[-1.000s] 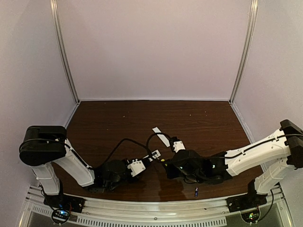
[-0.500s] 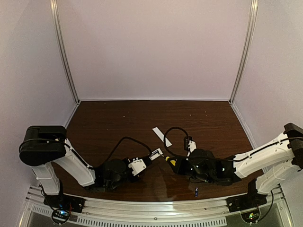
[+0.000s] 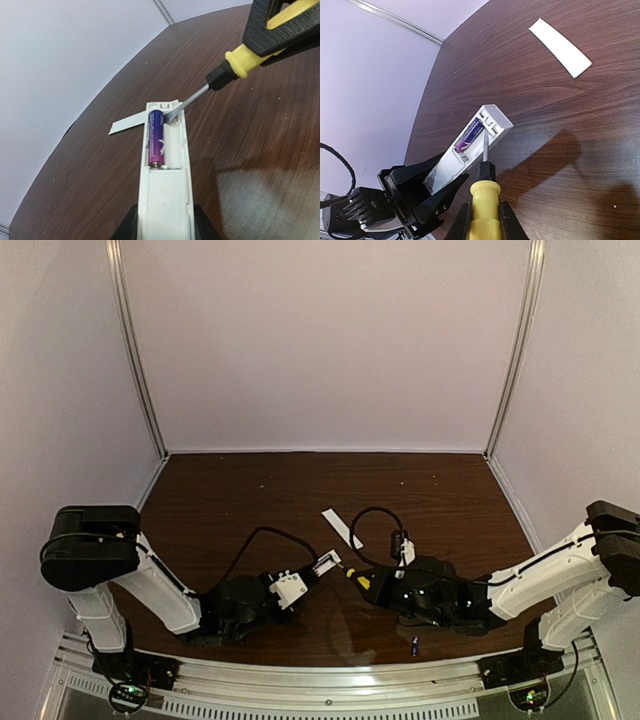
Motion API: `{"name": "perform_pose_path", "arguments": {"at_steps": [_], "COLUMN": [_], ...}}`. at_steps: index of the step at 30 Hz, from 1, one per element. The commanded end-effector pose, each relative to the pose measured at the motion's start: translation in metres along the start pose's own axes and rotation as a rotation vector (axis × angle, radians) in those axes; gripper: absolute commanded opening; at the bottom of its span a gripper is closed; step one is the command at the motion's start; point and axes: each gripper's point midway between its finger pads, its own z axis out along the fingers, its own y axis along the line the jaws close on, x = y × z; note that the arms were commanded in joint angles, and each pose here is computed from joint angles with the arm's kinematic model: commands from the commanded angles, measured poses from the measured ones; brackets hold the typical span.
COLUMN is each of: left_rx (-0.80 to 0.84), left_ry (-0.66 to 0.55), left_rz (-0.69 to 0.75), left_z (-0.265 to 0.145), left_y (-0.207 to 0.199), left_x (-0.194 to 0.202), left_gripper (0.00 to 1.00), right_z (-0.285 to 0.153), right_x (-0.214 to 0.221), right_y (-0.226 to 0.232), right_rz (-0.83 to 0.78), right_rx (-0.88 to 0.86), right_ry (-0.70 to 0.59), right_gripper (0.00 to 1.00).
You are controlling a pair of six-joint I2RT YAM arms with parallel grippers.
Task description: Unload the batteries from the remote control
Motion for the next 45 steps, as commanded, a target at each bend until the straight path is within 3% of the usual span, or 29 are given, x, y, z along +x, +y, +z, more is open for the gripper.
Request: {"name": "perform_pose_path", "arguments": {"at_steps": [1,11,37,45], "left_rx": [0.066,0.057,0.016,-0.072], "left_ry": [-0.156,-0.137,-0.107,-0.083], "left_rz": [-0.062,-0.057,-0.066,-0.08], "left_z": [-0.003,-0.001,0.001,0.0], "left_y": [-0.009,-0.008,-0.001,0.015], "left_x": [-0.047,-0.044,-0.042,-0.038], "left_gripper": [0.0,0.0,0.0,0.0], "right_z": [0.009,0.022,0.027,0.014], "right_x": [-0.002,0.008,0.016,0.011], "right_y": [0.035,-0.006,-0.004,0.007], "right_rz": [-0.005,-0.171,-0.244,-0.281], "right_rx": [-0.112,0.114,0.145,0.135], "right_ry": [0.011,0.046,0.11,0.124], "right_gripper": [0.0,0.0,0.0,0.0]}}
